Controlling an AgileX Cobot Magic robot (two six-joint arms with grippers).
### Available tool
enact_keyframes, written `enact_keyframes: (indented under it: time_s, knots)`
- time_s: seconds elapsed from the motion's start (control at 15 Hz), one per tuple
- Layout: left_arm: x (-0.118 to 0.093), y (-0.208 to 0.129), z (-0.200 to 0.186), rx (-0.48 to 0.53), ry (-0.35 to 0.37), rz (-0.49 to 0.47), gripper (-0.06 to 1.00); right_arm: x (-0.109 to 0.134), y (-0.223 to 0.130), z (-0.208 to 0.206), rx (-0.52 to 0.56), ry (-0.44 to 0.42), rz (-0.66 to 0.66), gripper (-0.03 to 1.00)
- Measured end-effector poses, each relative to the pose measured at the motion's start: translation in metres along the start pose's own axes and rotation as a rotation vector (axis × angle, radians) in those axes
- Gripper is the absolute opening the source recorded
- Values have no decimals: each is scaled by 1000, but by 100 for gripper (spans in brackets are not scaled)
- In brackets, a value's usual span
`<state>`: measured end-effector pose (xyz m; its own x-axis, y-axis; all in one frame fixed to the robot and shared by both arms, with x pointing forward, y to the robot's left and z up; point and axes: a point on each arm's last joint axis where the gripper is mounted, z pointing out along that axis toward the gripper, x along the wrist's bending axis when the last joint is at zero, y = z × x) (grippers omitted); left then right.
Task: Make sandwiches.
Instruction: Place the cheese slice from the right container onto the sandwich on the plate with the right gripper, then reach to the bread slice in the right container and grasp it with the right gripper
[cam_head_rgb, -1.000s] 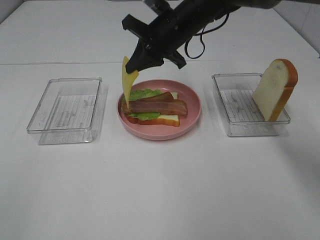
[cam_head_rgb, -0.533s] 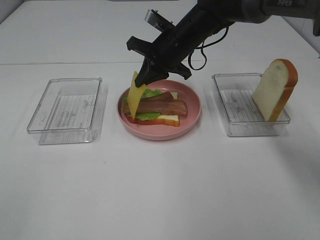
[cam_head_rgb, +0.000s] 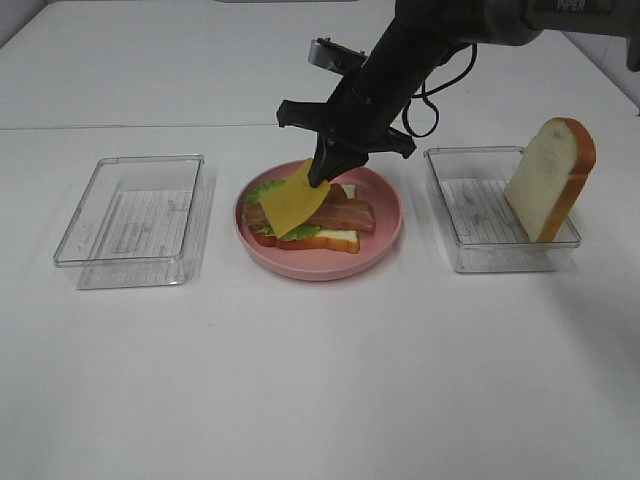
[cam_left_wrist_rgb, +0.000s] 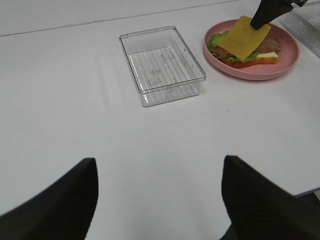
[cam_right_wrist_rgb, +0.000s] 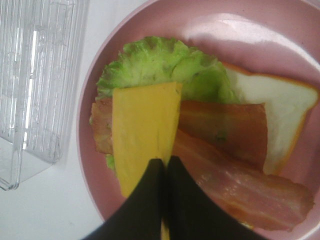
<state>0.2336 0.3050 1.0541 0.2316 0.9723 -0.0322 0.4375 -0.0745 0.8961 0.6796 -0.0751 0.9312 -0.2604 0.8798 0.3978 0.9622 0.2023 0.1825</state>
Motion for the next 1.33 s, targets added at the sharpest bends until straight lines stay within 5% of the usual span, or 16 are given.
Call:
enact_keyframes:
  time_s: [0.2, 0.47, 0.73, 1.07, 1.33]
  knots:
    - [0, 0, 0, 0, 0, 0, 67, -2, 0, 0, 1, -27, -1, 18]
    - [0, 0, 0, 0, 0, 0, 67, -3, 1, -8, -13, -63, -29, 58]
    - [0, 0, 0, 0, 0, 0, 67, 2, 3, -43, -81, -150, -86, 62]
    - [0, 0, 0, 0, 0, 0, 67, 2, 0, -108, -160, -405, -169, 62]
    - [0, 0, 0, 0, 0, 0, 67, -37, -4, -139, -124, -505, -64, 66]
